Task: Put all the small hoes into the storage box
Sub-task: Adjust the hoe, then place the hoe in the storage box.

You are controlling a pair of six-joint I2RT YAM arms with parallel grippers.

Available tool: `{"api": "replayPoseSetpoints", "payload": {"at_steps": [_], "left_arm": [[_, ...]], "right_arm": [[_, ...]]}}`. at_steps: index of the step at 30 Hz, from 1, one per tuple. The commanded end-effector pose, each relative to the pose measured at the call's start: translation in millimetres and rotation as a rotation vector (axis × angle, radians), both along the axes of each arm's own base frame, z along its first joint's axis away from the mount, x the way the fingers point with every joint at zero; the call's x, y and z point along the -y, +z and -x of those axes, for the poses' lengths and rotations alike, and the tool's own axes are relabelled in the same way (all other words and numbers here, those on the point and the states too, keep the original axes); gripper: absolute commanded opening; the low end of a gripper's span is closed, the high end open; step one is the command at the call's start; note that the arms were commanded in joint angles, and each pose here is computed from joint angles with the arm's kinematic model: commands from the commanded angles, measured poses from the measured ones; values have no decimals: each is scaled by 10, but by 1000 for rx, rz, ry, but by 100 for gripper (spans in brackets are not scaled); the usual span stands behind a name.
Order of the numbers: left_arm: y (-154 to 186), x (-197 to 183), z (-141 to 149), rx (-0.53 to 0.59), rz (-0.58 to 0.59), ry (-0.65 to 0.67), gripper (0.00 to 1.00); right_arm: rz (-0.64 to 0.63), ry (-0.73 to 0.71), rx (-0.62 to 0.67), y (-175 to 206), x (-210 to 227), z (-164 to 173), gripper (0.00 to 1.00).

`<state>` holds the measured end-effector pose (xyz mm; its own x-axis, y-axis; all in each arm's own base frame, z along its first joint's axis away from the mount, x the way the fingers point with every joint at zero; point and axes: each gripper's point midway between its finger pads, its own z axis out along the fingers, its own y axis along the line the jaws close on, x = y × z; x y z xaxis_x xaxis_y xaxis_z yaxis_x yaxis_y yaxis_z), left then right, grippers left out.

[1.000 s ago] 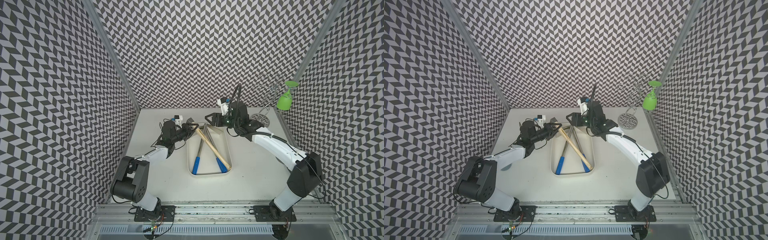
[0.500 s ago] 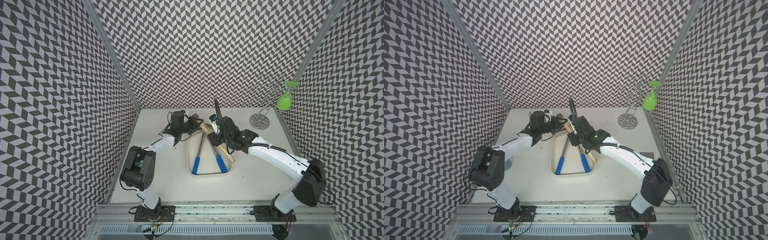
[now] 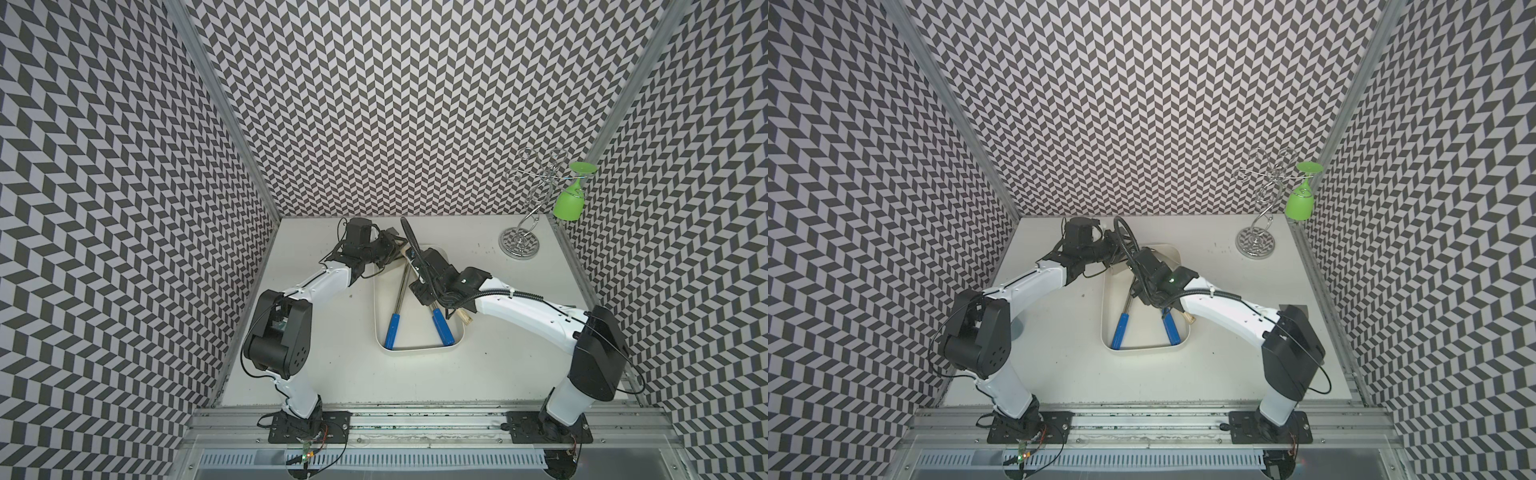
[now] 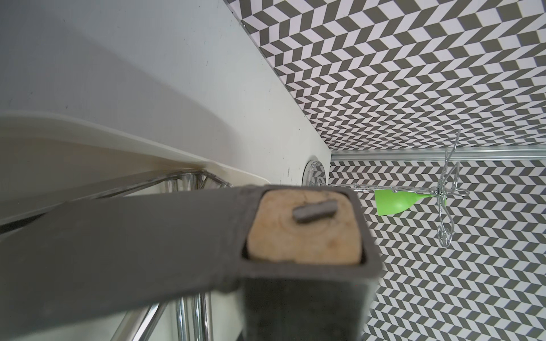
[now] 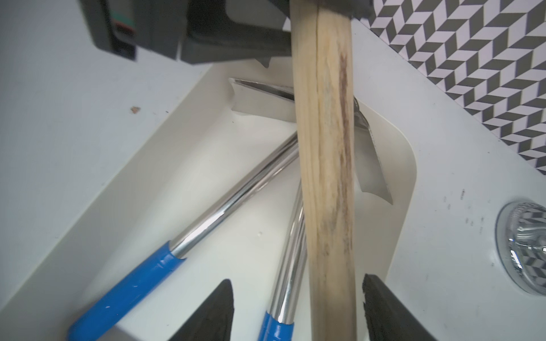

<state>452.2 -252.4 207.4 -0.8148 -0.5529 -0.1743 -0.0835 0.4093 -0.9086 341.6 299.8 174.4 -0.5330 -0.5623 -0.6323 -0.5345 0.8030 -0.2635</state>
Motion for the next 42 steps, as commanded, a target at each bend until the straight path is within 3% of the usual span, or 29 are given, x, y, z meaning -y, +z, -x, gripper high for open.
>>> {"api": "replayPoseSetpoints", "payload": {"at_steps": [1,4,6,7,11,14,23,33,42], "left_arm": [[311,83,-32,67,43,-33,0],[318,102,-10,67,50,-50,0],[321,113,6,76,56,-60,1],[332,116,15,81,59,-64,5],[352,145,32,108,52,-94,29],[462,160,46,171,47,-122,52],[977,77,175,398,77,-150,99],[1414,-172,402,559,136,-144,100],[1285,-556,523,540,119,-74,100]], "right_arm": [[73,-23,48,-72,119,-48,59],[69,-16,47,-66,120,-38,30],[68,-19,56,-27,124,-46,4],[65,-19,61,10,121,-47,0],[0,11,34,93,26,5,0],[-69,43,-18,127,-82,60,0],[-354,12,-166,322,-88,-117,0],[-538,0,-296,324,-92,-195,0],[-678,9,-396,250,-211,-162,0]]}}
